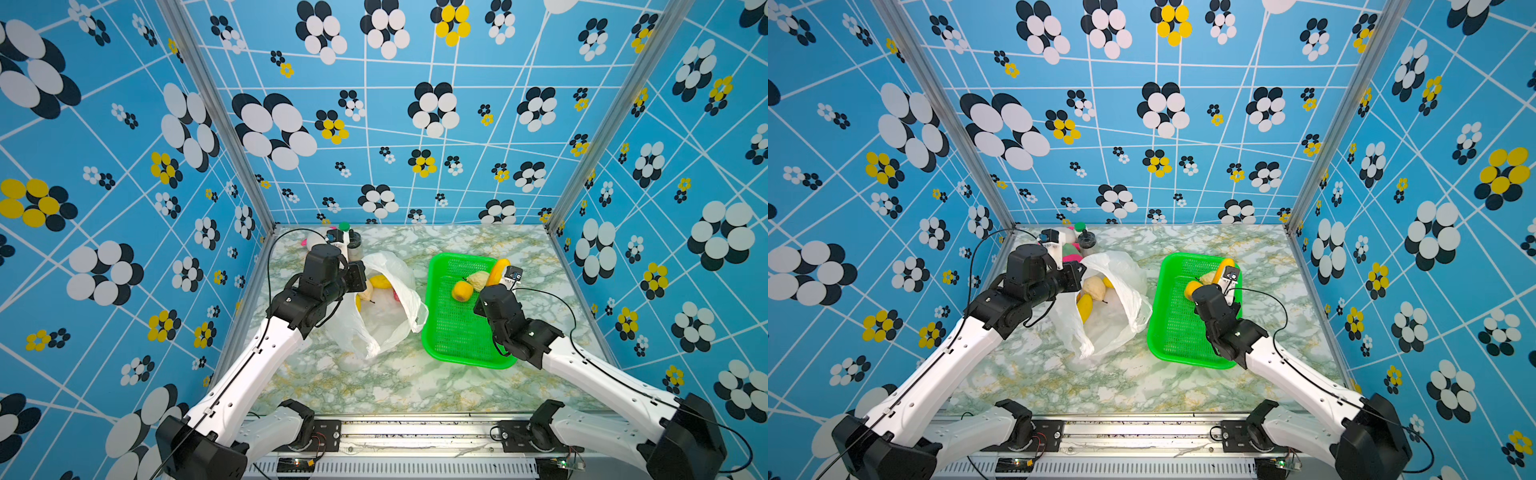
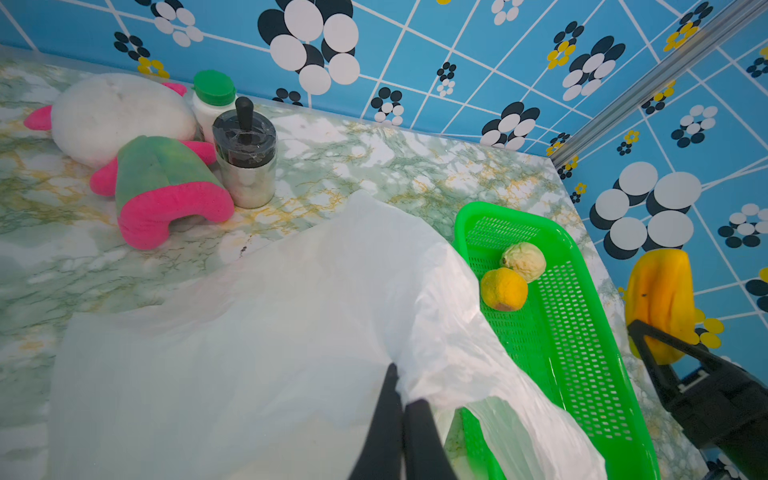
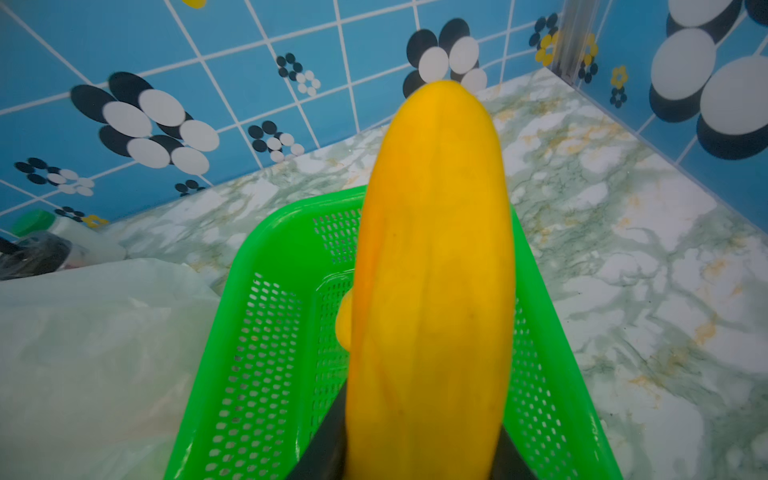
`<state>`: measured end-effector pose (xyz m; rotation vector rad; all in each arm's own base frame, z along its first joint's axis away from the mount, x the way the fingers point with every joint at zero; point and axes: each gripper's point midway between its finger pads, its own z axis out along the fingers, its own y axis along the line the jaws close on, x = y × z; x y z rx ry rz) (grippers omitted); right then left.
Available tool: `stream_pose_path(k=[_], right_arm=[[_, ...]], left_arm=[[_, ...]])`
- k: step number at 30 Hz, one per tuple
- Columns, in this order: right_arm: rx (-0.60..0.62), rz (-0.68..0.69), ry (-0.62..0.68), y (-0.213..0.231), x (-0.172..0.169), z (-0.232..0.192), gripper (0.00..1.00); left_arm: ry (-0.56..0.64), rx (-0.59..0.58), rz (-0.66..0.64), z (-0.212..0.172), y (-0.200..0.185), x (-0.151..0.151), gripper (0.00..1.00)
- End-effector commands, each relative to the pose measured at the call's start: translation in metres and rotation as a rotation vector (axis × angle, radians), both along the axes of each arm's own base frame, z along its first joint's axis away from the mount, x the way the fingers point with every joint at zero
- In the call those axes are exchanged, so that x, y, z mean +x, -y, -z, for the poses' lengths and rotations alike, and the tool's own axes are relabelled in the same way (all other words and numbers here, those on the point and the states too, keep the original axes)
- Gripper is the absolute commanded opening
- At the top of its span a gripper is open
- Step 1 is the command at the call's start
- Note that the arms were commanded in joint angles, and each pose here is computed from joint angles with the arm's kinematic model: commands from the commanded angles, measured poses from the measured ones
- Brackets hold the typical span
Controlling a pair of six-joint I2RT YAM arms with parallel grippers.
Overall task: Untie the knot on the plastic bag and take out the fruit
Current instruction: 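Lower the papaya into the green basket and open the right gripper, then move the right gripper back toward the bag opening while the left holds the rim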
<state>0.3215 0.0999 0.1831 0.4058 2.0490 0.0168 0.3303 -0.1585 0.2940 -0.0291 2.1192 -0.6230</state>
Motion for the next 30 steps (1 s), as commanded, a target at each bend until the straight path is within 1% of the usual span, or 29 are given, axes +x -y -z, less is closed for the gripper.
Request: stream_pose_path(k=[1, 6, 12, 16, 19, 21, 22, 23, 25, 27, 30], right_arm=[[0.069, 0.04, -0.104, 0.004, 0.0, 0.024, 0.28], [0.119, 0.047, -0.167, 0.005, 0.01, 0.05, 0.29], [0.13, 0.075, -0.239, 0.008, 0.014, 0.082, 0.3], [0.131, 0.103, -0.268, 0.013, 0.02, 0.096, 0.32], [0.122, 0.109, -0.289, 0.014, 0.021, 0.106, 0.39], [0.123, 0.106, -0.296, 0.013, 0.021, 0.108, 0.46], [0.126, 0.105, -0.293, 0.012, 0.021, 0.107, 0.52], [0.133, 0.102, -0.285, 0.012, 0.022, 0.105, 0.62], [0.15, 0.095, -0.262, 0.011, 0.022, 0.099, 0.71], [0.166, 0.088, -0.24, 0.01, 0.021, 0.093, 0.77], [0.18, 0.087, -0.221, 0.012, 0.018, 0.088, 0.8]], left_arm=[[0.003, -0.098, 0.029, -0.018, 0.005, -0.01, 0.0], [-0.047, -0.141, 0.036, -0.014, 0.007, -0.01, 0.0], [-0.065, -0.168, -0.014, -0.008, -0.001, -0.007, 0.0], [-0.081, -0.157, -0.069, -0.009, -0.01, -0.006, 0.0], [-0.084, -0.148, -0.102, -0.008, -0.016, -0.008, 0.0], [-0.064, -0.149, -0.094, -0.013, -0.017, -0.009, 0.0], [-0.051, -0.151, -0.078, -0.017, -0.015, -0.01, 0.0], [-0.039, -0.153, -0.06, -0.02, -0.013, -0.011, 0.0], [-0.041, -0.151, -0.056, -0.023, -0.012, -0.011, 0.0], [-0.076, -0.129, -0.059, -0.022, -0.013, -0.012, 0.0], [-0.133, -0.115, -0.076, -0.014, -0.014, -0.01, 0.0]])
